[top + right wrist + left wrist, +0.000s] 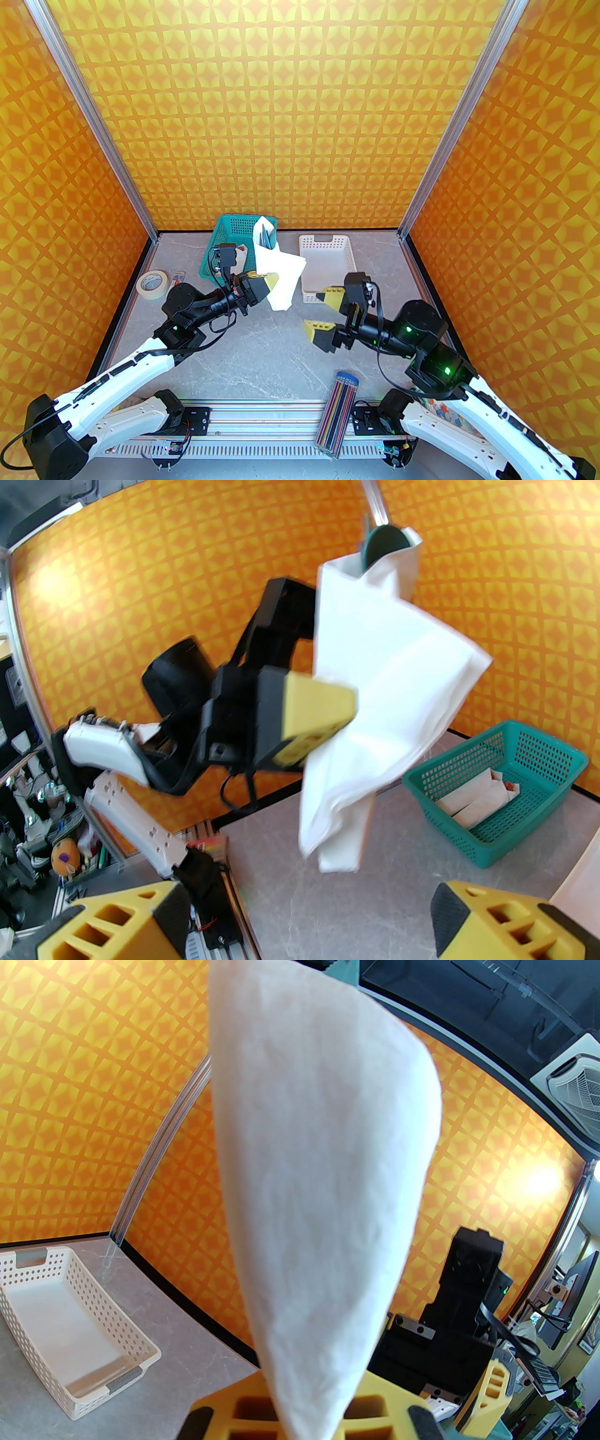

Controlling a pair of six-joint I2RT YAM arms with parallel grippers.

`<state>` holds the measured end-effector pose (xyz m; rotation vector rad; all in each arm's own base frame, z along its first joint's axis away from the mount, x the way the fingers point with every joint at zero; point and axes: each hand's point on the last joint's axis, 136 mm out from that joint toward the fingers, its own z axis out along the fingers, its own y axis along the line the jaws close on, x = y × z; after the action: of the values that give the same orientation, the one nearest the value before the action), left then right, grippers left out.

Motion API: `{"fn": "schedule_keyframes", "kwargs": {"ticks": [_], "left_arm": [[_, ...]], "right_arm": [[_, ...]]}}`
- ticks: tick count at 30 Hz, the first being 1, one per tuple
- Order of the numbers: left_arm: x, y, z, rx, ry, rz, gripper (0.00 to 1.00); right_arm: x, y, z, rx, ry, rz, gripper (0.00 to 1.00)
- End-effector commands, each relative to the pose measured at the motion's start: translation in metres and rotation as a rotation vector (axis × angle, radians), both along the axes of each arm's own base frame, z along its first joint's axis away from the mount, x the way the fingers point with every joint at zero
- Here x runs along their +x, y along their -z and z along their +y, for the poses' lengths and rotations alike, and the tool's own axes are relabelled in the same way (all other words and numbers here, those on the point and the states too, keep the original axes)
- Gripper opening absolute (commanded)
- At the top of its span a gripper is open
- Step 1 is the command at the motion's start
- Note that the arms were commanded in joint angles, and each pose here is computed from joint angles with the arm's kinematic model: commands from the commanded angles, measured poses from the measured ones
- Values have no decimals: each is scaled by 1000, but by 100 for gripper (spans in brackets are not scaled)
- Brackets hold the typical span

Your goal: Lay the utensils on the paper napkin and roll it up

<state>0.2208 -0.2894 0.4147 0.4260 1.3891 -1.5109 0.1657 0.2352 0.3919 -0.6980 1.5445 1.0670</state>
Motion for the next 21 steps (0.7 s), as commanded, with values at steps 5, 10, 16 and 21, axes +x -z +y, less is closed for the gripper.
{"fn": "schedule_keyframes", "kwargs": {"ticks": [5, 10, 16, 21], "left_arm": [[-6, -17, 6, -34, -11, -45, 0], [-8, -19, 4, -40, -2, -48, 0], [-10, -20, 3, -45, 7, -49, 0], [-11, -21, 3, -48, 10, -49, 0]], "right_arm": [[27, -8, 28, 111, -19, 121, 95], [37, -15, 43, 175, -53, 149, 93], [45, -7, 47, 150, -34, 166, 78], [44, -6, 38, 158, 3, 152, 68]]}}
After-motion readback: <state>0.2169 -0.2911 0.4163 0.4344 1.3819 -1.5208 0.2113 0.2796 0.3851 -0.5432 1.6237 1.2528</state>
